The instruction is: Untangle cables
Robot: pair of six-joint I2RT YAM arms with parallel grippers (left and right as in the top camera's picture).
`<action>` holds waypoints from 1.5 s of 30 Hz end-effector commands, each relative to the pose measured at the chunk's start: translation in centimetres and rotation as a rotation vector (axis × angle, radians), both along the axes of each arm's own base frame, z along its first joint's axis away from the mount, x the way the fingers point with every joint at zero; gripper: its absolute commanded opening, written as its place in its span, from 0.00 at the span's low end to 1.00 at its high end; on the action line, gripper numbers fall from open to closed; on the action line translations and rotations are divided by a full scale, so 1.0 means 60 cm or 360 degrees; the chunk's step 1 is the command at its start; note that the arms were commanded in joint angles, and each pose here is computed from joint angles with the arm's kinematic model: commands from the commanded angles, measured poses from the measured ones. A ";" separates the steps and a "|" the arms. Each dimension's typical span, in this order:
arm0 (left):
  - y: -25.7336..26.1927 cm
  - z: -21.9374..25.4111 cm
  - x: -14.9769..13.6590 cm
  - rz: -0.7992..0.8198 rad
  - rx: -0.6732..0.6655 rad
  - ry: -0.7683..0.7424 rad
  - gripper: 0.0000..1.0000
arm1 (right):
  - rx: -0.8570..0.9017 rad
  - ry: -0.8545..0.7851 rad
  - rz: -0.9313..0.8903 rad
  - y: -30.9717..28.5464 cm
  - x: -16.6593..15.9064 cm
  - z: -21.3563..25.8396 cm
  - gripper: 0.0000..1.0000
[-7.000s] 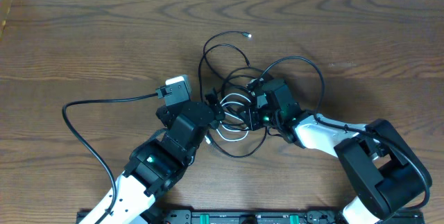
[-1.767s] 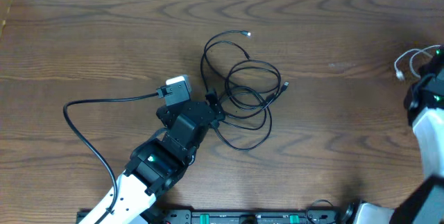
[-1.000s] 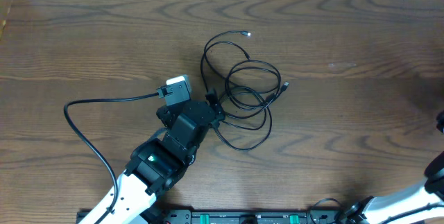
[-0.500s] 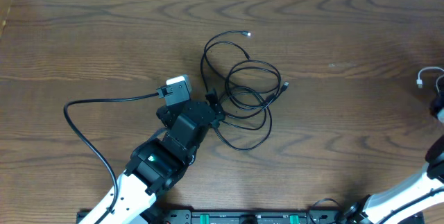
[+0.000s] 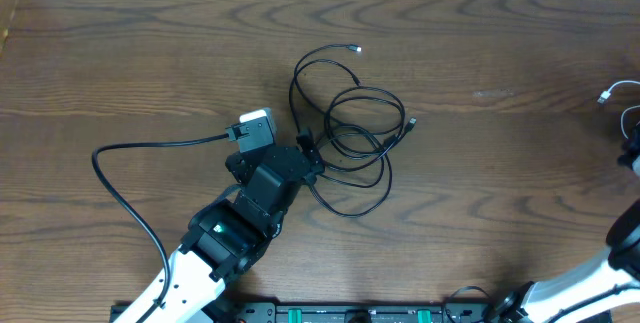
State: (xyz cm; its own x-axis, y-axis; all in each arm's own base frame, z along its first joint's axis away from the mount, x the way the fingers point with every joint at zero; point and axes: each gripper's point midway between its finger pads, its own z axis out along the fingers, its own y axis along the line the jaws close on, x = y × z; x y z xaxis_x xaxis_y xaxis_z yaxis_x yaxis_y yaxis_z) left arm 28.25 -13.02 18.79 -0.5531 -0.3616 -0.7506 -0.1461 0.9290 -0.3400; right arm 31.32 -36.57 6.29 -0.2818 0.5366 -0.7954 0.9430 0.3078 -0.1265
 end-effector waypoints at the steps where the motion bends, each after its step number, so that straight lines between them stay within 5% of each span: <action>1: 0.004 0.003 0.002 0.0005 0.0032 -0.0011 0.97 | -0.0186 -0.0102 -0.0025 -0.009 -0.004 0.109 0.99; 9: 0.004 0.003 0.002 0.0005 0.0032 -0.0011 0.97 | -0.0085 -0.0453 0.0536 0.133 0.083 0.251 0.99; 14: 0.004 0.003 0.002 0.0005 0.0032 -0.0011 0.97 | 0.0573 -0.0660 0.1273 0.343 0.154 0.227 0.99; 17: 0.004 0.003 0.002 0.0005 0.0032 -0.0011 0.97 | 0.1128 -0.0695 0.1709 0.502 0.151 0.203 0.99; 23: 0.004 0.003 0.002 0.0005 0.0032 -0.0011 0.97 | 0.1662 -0.0386 0.1999 0.705 0.112 0.123 0.99; 25: 0.004 0.003 0.002 0.0005 0.0032 -0.0011 0.97 | 0.1706 -0.0256 0.2049 0.750 0.102 0.095 0.94; 29: 0.004 0.003 0.002 0.0005 0.0032 -0.0011 0.97 | 0.1680 0.0073 0.1969 0.819 0.082 0.015 0.69; 34: 0.004 0.003 0.002 0.0005 0.0032 -0.0011 0.97 | 0.1592 0.0357 0.1675 0.842 0.054 -0.073 0.61; 42: 0.004 0.003 0.002 0.0005 0.0032 -0.0011 0.97 | 0.1743 0.0354 0.1385 0.873 0.046 -0.112 0.50; 45: 0.004 0.003 0.002 0.0005 0.0032 -0.0011 0.97 | 0.1736 0.0269 0.1410 0.884 0.066 -0.112 0.34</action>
